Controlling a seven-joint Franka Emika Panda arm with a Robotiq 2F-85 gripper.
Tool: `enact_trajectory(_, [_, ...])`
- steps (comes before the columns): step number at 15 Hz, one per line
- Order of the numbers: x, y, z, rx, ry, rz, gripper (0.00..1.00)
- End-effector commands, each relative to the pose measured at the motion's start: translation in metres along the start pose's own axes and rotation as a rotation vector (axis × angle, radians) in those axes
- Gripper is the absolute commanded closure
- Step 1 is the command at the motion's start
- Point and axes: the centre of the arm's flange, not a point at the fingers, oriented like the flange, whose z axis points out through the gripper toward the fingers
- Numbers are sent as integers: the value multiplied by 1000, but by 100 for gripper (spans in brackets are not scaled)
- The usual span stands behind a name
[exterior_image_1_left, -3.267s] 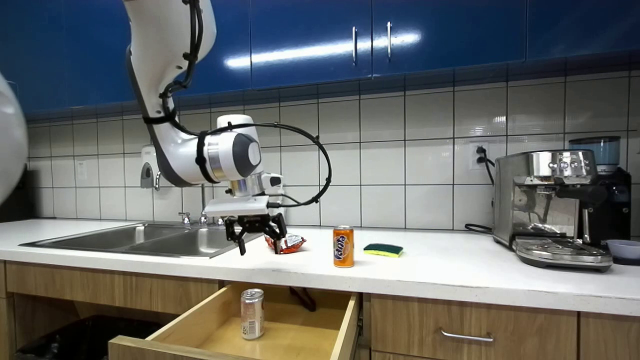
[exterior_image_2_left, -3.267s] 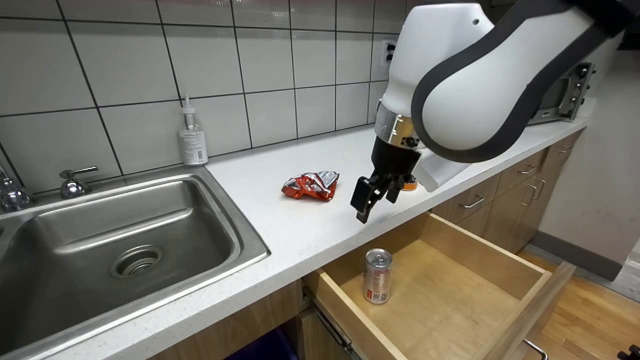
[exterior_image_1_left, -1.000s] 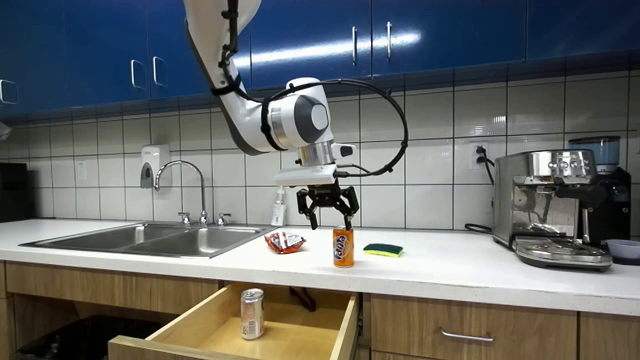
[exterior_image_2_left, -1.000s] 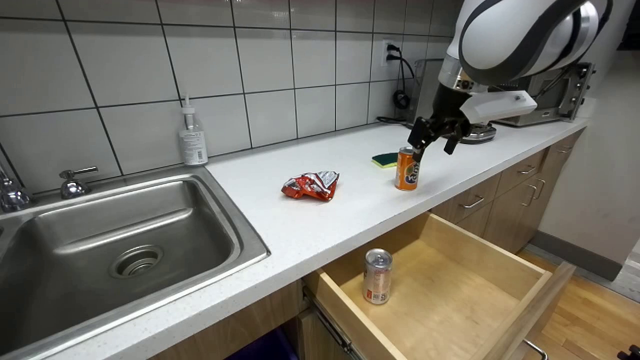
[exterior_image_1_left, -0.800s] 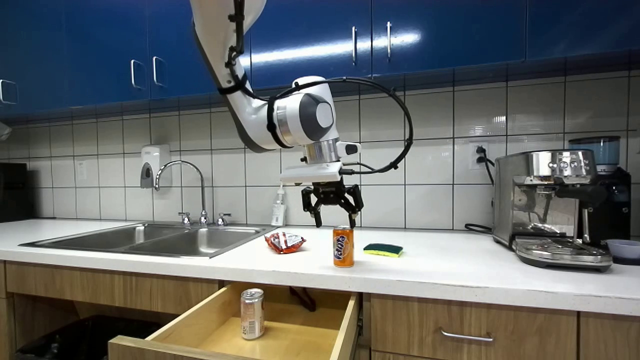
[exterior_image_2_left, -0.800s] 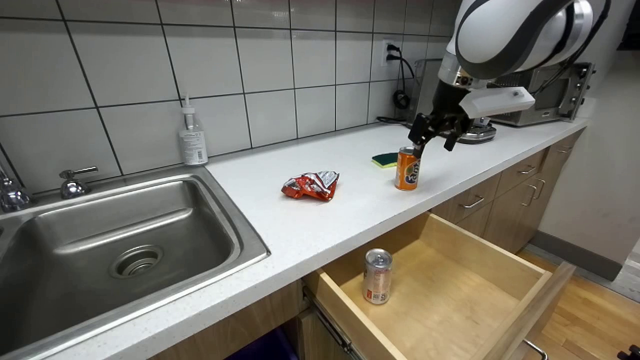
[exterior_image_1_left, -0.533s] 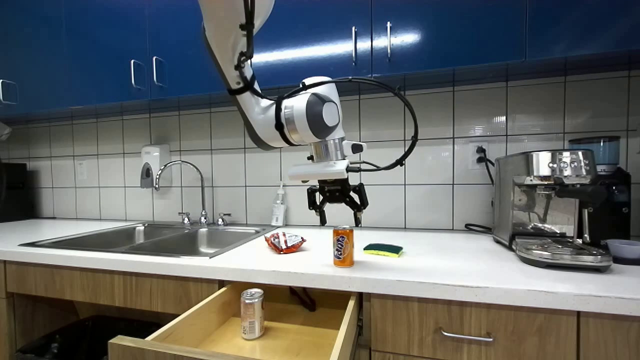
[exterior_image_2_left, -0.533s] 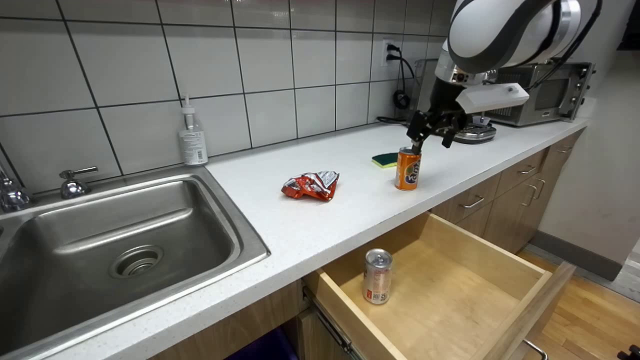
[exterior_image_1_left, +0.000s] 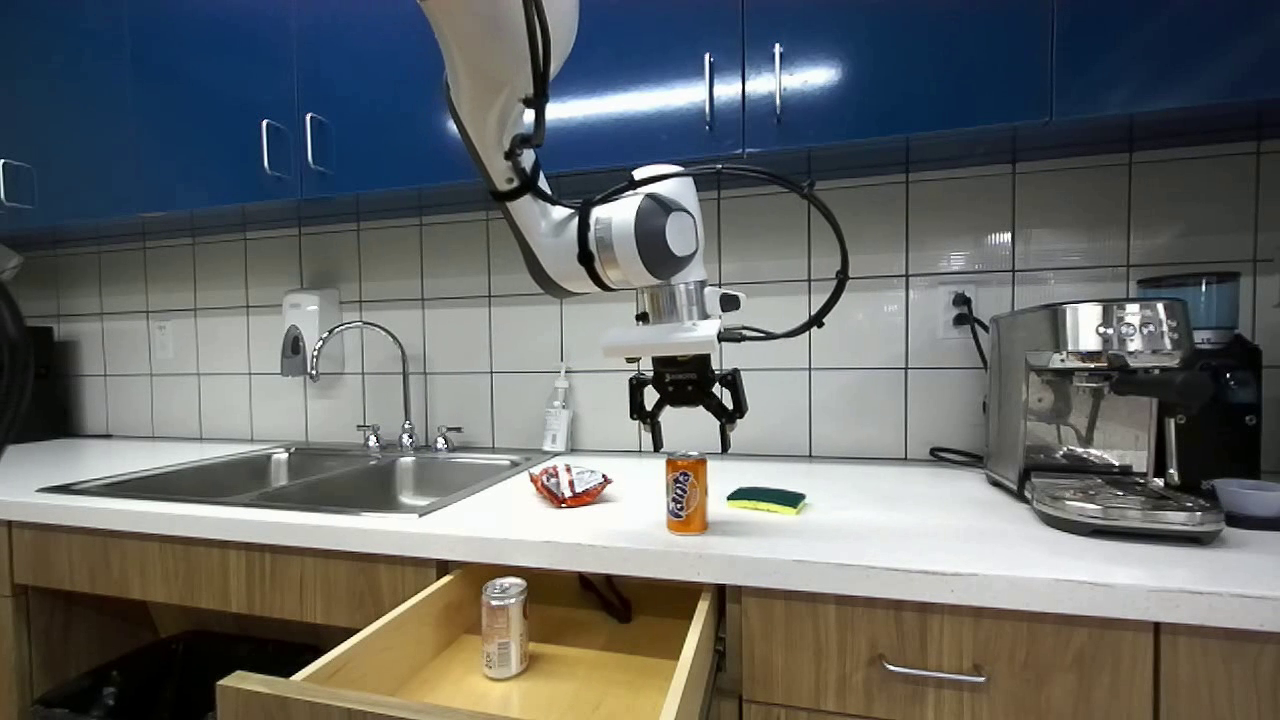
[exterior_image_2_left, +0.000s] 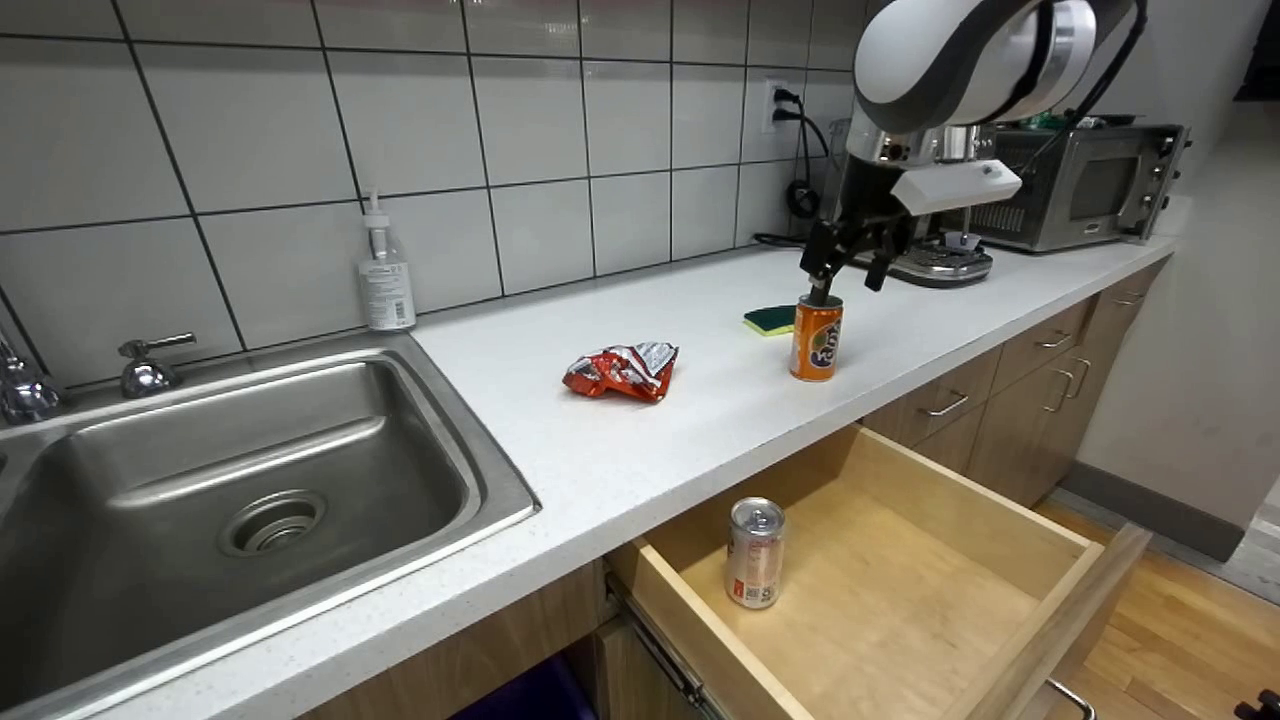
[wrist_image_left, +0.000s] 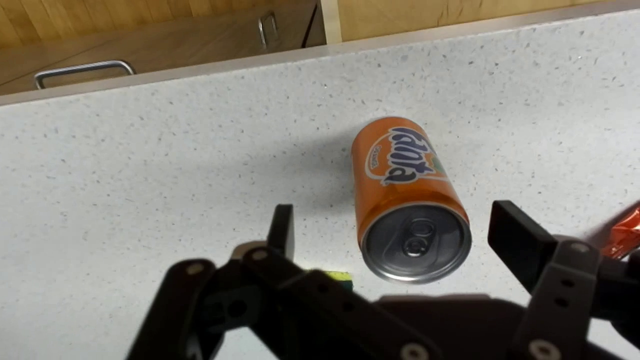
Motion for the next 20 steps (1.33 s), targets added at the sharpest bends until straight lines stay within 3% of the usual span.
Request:
enact_trajectory(1, [31, 5, -2, 33, -41, -72, 0])
enact_trajectory(12, [58, -5, 32, 37, -153, -162, 0])
enact_trajectory(20, [59, -21, 50, 45, -196, -210, 0])
